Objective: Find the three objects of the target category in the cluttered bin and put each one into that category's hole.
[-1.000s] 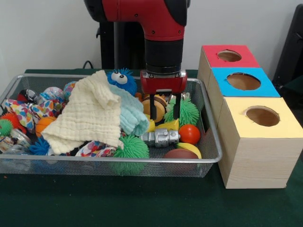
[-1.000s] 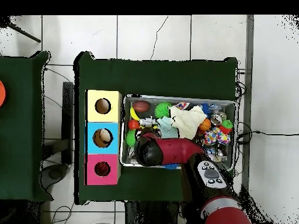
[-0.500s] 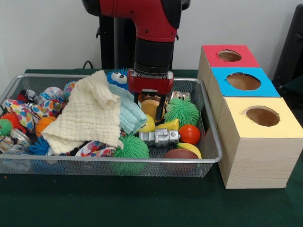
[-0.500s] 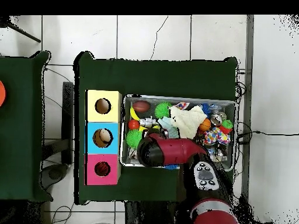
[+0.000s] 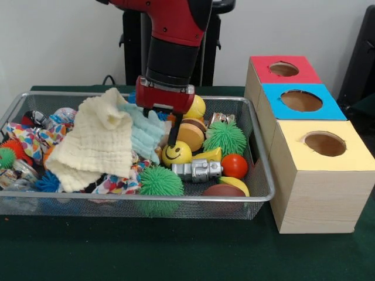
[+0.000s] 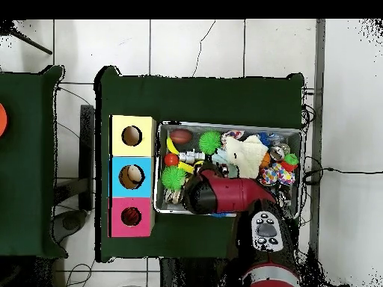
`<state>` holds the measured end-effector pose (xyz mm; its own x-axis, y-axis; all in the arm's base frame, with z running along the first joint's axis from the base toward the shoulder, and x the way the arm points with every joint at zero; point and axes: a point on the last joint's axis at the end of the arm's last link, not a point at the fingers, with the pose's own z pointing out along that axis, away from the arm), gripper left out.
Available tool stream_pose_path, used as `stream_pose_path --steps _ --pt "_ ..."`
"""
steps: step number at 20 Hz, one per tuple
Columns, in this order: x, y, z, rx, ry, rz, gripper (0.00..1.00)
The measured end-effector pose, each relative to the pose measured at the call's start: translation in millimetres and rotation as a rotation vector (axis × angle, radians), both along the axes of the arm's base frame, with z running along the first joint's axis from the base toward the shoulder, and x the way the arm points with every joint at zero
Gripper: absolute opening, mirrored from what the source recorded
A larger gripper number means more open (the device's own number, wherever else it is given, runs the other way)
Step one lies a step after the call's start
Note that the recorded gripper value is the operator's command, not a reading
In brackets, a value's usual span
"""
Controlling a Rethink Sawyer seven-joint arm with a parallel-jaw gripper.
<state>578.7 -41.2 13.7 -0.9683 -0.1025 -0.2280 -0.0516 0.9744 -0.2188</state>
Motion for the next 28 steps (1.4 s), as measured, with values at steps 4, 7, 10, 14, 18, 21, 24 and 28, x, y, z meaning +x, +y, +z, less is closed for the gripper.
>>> stream_pose_path --steps 4,7,10,14,18,21,24,28 --pt "0.5 -8.6 8.9 -0.031 -0.008 -0.002 1.0" --pt "1.5 -15.2 23.9 -0.07 -0.022 0.002 1.0" --pt "4.5 -22.5 41.8 -0.102 -0.037 -0.002 1.0" --pt "9.2 -32.4 58.7 -0.132 -0.059 -0.009 1.0" --pt "13.1 -45.8 74.2 -0.164 -0.081 -0.02 1.0" --pt "15.0 -50.2 75.8 -0.162 -0.086 -0.028 1.0" --pt "18.5 -58.2 69.1 -0.118 -0.091 -0.056 1.0" --pt "17.4 -66.6 54.6 -0.03 -0.085 -0.106 1.0"
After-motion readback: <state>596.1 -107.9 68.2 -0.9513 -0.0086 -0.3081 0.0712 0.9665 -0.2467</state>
